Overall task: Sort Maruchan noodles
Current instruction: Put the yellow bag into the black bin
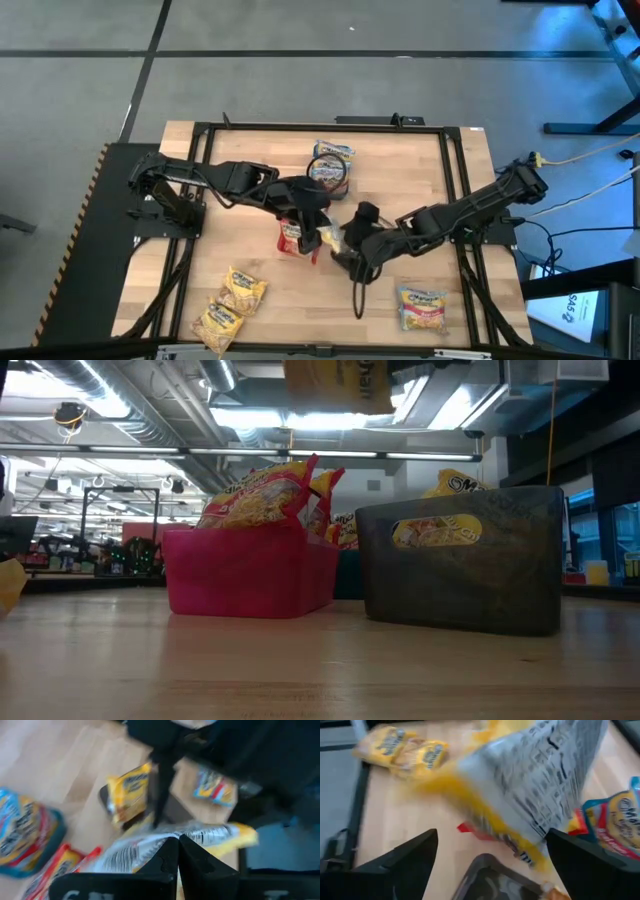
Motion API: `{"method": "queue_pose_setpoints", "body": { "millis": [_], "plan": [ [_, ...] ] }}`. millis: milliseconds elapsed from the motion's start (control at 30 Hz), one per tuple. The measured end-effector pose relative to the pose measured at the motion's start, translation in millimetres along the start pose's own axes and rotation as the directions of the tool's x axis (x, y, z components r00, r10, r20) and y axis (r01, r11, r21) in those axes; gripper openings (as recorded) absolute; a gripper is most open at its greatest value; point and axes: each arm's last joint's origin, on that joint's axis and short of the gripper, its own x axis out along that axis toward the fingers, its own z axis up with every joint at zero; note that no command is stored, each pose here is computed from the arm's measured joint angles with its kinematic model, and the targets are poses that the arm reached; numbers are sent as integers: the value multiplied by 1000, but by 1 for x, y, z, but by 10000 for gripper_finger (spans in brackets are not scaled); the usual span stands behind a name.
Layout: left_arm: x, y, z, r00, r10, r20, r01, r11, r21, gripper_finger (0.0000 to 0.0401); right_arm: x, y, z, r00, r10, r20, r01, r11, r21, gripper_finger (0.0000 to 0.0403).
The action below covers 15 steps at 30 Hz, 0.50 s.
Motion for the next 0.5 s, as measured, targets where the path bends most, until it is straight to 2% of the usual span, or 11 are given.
{"method": "queue_pose_setpoints", "body": {
  "millis": [100, 200, 333, 500],
  "plan": [
    [0, -4, 5, 997, -63, 36, 64, 998, -3, 0, 7, 0, -1, 998, -66, 15, 66, 998, -5, 358],
    [0, -5, 4, 997, -72, 33, 72, 997, -1, 0, 10, 0, -2, 992, -120, 36, 120, 993, -2, 342],
    [-1, -7, 3, 996, -80, 27, 80, 997, 4, 0, 9, 0, 0, 990, -131, 55, 130, 991, 10, 306],
    [-1, -9, 0, 997, -76, 11, 76, 997, 9, 0, 9, 0, -1, 992, -118, 44, 117, 993, 25, 237]
  ]
}}
